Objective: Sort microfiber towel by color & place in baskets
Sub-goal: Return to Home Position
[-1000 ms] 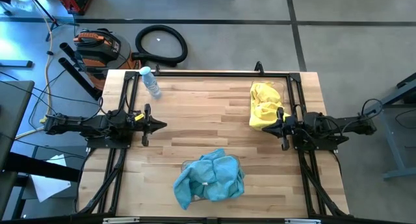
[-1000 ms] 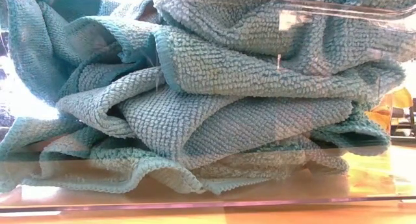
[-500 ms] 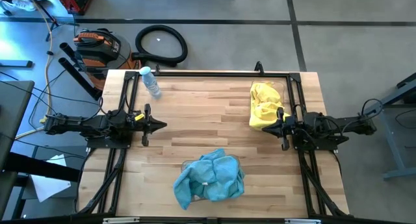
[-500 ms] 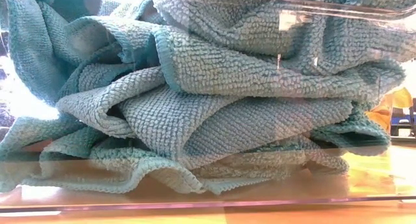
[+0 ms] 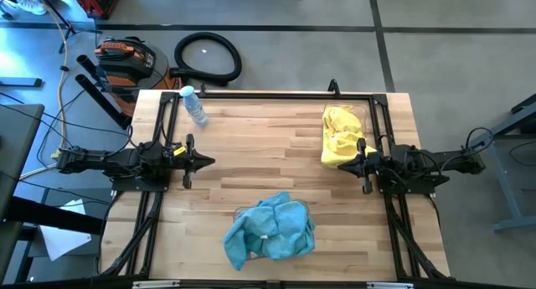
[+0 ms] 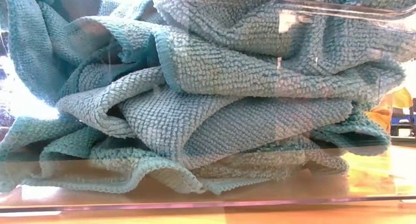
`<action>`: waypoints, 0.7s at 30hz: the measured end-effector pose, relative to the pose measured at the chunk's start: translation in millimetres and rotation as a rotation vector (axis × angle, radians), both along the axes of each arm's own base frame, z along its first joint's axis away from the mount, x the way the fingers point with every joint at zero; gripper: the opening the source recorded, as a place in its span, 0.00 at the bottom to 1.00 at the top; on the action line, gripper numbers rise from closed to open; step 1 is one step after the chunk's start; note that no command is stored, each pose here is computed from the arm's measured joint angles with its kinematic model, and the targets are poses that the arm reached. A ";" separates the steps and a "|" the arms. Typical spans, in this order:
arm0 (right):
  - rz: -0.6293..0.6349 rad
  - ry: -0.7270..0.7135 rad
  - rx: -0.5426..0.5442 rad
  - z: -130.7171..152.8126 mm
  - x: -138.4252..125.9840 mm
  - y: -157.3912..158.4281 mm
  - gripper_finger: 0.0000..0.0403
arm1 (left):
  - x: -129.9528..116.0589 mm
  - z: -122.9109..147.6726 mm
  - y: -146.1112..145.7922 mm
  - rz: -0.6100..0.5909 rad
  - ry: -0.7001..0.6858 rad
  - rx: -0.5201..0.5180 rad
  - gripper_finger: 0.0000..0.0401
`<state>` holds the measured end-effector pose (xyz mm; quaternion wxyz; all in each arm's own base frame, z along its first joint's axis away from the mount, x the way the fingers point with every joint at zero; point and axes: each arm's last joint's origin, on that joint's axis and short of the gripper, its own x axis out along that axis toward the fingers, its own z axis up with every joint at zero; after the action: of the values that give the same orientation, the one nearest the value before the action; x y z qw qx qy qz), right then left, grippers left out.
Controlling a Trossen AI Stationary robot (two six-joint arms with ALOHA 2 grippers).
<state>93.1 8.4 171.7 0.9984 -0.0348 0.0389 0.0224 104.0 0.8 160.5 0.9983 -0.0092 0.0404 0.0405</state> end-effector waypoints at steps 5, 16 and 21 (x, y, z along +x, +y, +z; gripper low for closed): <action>-0.002 0.001 0.029 0.0 0.0 0.0 0.00 | 0.0 0.0 0.0 0.000 0.000 0.000 0.00; -0.005 0.004 0.090 0.1 0.0 0.0 0.00 | 0.0 0.0 0.0 0.000 0.000 0.000 0.00; -0.004 -0.059 0.118 19.2 -4.1 -0.4 0.00 | 0.0 0.0 0.0 0.000 0.000 0.000 0.00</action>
<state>89.0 7.9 190.9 0.9995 0.0234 0.0082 0.0214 104.0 0.8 160.6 0.9983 -0.0093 0.0402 0.0403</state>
